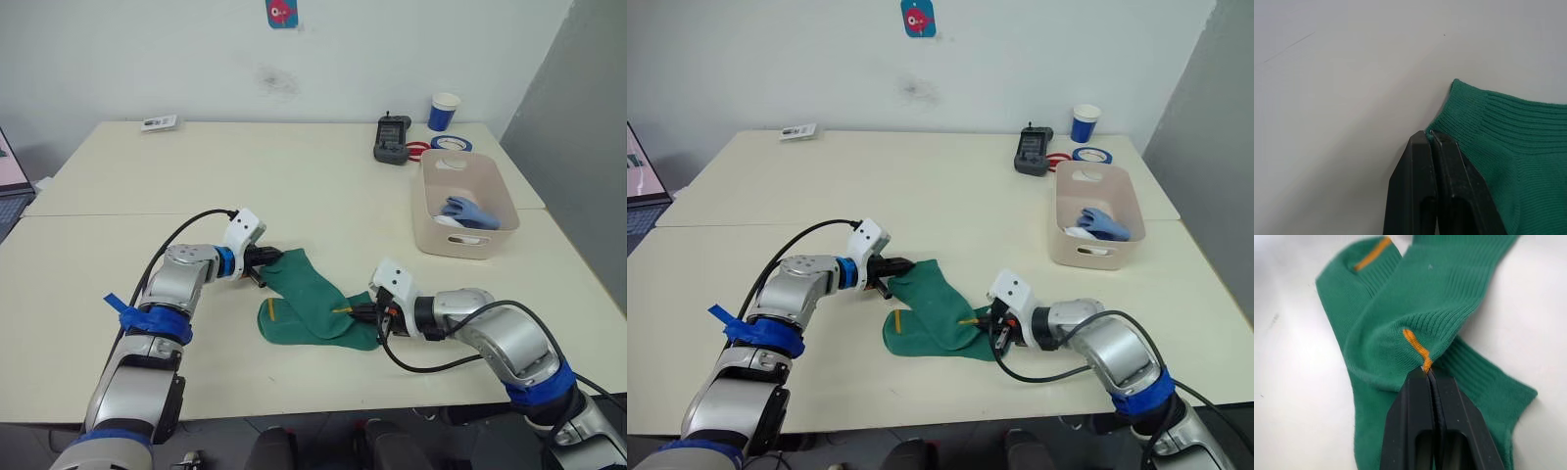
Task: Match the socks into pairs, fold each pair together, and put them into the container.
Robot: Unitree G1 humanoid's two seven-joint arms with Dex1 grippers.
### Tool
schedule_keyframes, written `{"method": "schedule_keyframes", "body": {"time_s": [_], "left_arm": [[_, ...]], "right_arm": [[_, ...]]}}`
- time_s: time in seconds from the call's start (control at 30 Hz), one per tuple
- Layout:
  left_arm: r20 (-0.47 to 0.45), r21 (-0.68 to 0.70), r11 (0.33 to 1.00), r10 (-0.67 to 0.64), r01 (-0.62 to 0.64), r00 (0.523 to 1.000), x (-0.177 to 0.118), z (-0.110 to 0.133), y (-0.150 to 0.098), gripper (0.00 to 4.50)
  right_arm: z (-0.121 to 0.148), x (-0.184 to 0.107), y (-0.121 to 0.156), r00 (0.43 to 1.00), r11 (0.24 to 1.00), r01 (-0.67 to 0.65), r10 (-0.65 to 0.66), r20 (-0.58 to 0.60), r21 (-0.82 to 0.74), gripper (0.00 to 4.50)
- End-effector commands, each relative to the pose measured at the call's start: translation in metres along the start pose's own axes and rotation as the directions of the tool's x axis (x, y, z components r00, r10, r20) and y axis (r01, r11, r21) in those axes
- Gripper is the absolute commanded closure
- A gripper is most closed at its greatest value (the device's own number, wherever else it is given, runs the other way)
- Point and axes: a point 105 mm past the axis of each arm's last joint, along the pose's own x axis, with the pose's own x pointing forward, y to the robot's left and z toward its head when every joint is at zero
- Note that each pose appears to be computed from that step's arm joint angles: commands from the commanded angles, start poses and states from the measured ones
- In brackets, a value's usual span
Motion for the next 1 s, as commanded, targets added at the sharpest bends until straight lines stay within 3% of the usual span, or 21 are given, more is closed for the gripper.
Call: {"method": "schedule_keyframes", "body": {"time_s": [0.03, 0.27, 0.47, 0.57, 0.73, 1.0], "left_arm": [[0.108, 0.007, 0.999, -0.039, 0.038, 0.993, -0.020, 0.027, -0.001, 4.50], [0.218, -0.070, 0.997, -0.019, 0.035, 0.976, -0.057, 0.035, -0.014, 4.50], [0.235, -0.158, 0.987, 0.022, 0.016, 0.972, -0.069, 0.025, -0.051, 4.50], [0.261, -0.199, 0.978, -0.011, 0.065, 0.965, -0.068, 0.023, -0.082, 4.50], [0.248, -0.269, 0.961, 0.002, 0.067, 0.969, -0.067, 0.012, -0.111, 4.50], [0.172, -0.304, 0.952, 0.017, 0.037, 0.985, -0.067, -0.014, -0.137, 4.50]], "right_arm": [[0.027, -0.013, 0.002, 0.997, 0.999, -0.016, 0.019, 0.069, -0.040, 4.48], [0.031, -0.032, -0.024, 1.000, 0.998, 0.000, 0.002, 0.031, -0.069, 4.48], [0.033, -0.044, -0.068, 0.999, 0.994, 0.032, -0.033, -0.011, -0.109, 4.48], [0.034, -0.045, -0.083, 0.999, 0.992, 0.006, -0.011, -0.042, -0.127, 4.48], [0.034, -0.039, -0.097, 0.993, 0.988, -0.062, 0.048, -0.105, -0.141, 4.48], [0.039, -0.011, -0.108, 0.986, 0.977, -0.109, 0.082, -0.147, -0.185, 4.48]]}}
